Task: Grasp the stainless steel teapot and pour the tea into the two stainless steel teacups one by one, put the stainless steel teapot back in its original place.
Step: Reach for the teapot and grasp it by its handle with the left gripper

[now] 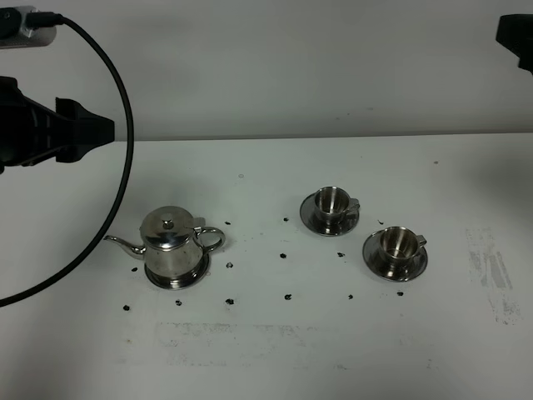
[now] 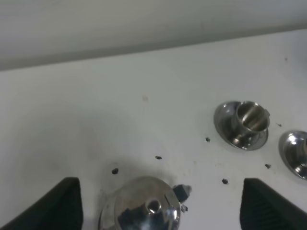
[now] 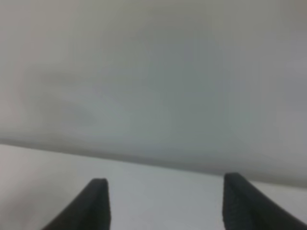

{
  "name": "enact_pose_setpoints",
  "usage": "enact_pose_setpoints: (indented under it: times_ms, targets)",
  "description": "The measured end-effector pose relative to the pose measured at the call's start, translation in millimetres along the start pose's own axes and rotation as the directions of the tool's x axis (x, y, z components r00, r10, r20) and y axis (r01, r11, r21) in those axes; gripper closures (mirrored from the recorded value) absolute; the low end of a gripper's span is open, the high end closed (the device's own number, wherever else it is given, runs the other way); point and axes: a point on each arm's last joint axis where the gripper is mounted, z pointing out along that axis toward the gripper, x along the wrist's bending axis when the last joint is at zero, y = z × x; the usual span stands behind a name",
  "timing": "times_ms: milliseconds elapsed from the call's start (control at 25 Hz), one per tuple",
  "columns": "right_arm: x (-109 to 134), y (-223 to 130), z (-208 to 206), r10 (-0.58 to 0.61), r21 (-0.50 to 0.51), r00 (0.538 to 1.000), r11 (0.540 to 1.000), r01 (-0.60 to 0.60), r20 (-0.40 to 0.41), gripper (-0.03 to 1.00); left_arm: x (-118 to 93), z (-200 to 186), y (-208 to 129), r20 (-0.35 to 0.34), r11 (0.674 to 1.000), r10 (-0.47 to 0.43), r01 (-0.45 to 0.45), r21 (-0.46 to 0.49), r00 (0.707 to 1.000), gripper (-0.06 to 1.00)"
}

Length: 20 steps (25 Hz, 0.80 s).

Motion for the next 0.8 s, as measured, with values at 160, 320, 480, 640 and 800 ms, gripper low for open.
enact_pose_setpoints:
  times_ms: [160, 320, 480, 640, 800]
  targets:
    - [23.1, -8.5, -46.5, -0.036, -0.059, 0.999, 0.998, 0.034, -0.018, 0.46, -1.8, 0.6, -5.7, 0.025, 0.998, 0.041, -0.043, 0.047, 0.999, 0.29]
    - [48.2, -21.2, -94.3, -0.082, -0.116, 0.995, 0.990, 0.076, -0.051, 0.46, -4.1, -0.3, -14.3, 0.066, 0.982, 0.120, -0.128, 0.136, 0.991, 0.29]
    - [73.0, -35.5, -145.2, -0.127, -0.159, 0.990, 0.980, 0.116, -0.061, 0.46, -4.1, -0.7, -16.5, 0.073, 0.975, 0.142, -0.152, 0.159, 0.987, 0.29]
    - [91.1, -51.6, -192.0, -0.141, -0.174, 0.990, 0.975, 0.136, -0.019, 0.46, -4.8, -1.1, -18.3, 0.093, 0.963, 0.193, -0.207, 0.172, 0.977, 0.29]
    - [95.8, -74.7, -222.9, -0.169, -0.093, 0.982, 0.980, 0.176, 0.079, 0.46, -5.5, -1.1, -18.6, 0.108, 0.951, 0.242, -0.258, 0.169, 0.964, 0.29]
